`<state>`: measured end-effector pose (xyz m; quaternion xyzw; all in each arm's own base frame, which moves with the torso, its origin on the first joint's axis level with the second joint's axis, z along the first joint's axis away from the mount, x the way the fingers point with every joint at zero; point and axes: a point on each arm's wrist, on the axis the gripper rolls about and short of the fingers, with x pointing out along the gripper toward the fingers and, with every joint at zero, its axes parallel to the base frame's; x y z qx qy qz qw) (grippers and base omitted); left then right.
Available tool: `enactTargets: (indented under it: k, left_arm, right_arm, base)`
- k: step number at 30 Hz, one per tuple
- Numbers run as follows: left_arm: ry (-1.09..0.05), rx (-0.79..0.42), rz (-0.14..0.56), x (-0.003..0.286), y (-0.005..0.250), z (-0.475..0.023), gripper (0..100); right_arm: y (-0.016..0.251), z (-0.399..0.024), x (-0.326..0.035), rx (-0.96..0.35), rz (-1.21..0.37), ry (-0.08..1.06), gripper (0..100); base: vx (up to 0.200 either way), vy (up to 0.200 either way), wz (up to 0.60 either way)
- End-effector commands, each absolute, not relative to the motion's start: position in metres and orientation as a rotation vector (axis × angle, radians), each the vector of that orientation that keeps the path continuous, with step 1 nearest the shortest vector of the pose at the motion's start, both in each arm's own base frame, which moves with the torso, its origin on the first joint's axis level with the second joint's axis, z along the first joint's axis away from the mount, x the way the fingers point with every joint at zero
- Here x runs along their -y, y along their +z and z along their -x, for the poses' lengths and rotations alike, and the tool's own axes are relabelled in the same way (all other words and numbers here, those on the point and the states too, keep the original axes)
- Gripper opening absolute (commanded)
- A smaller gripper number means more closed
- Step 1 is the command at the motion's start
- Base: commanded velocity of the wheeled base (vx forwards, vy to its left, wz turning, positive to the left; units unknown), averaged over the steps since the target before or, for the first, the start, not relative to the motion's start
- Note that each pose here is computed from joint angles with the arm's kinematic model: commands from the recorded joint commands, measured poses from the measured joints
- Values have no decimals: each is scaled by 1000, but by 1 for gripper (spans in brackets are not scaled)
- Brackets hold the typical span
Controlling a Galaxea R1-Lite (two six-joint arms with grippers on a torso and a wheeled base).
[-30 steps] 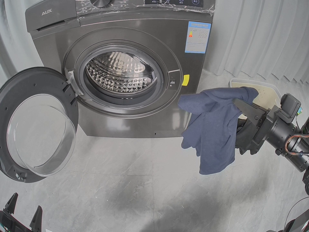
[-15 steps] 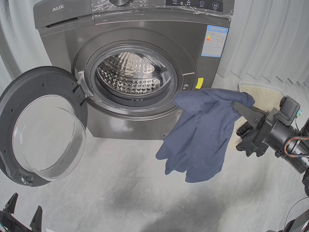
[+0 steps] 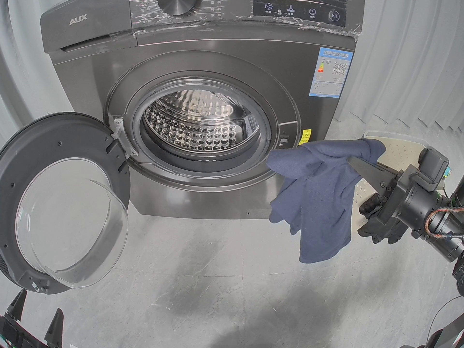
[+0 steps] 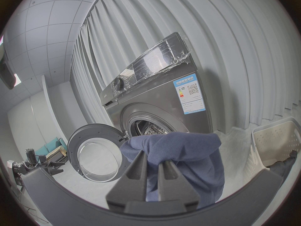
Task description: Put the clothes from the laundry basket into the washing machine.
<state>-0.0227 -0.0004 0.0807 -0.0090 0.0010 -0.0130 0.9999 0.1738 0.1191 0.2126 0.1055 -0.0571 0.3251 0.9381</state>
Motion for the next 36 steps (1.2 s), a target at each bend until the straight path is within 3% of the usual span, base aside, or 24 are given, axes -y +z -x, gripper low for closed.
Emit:
enactTargets:
  k: [1,8,13,24,36]
  left_arm:
    - [-26,-3,17,0,76,23,100]
    - [-25,-2,11,0,76,23,100]
    - [-25,0,11,0,76,23,100]
    - [-21,1,5,0,76,23,100]
    - [-29,6,-22,1,76,23,100]
  right_arm:
    - [211,-175,-120,110,-214,665,0]
    - [208,-174,-126,89,-211,684,0]
    - [201,-173,-147,48,-208,735,0]
    - [191,-182,-181,-9,-257,734,0]
    - [194,-199,-209,47,-277,758,0]
  base:
    - [0,200,0]
    - [0,57,0]
    - [0,0,0]
    - [0,0,0]
    - [0,0,0]
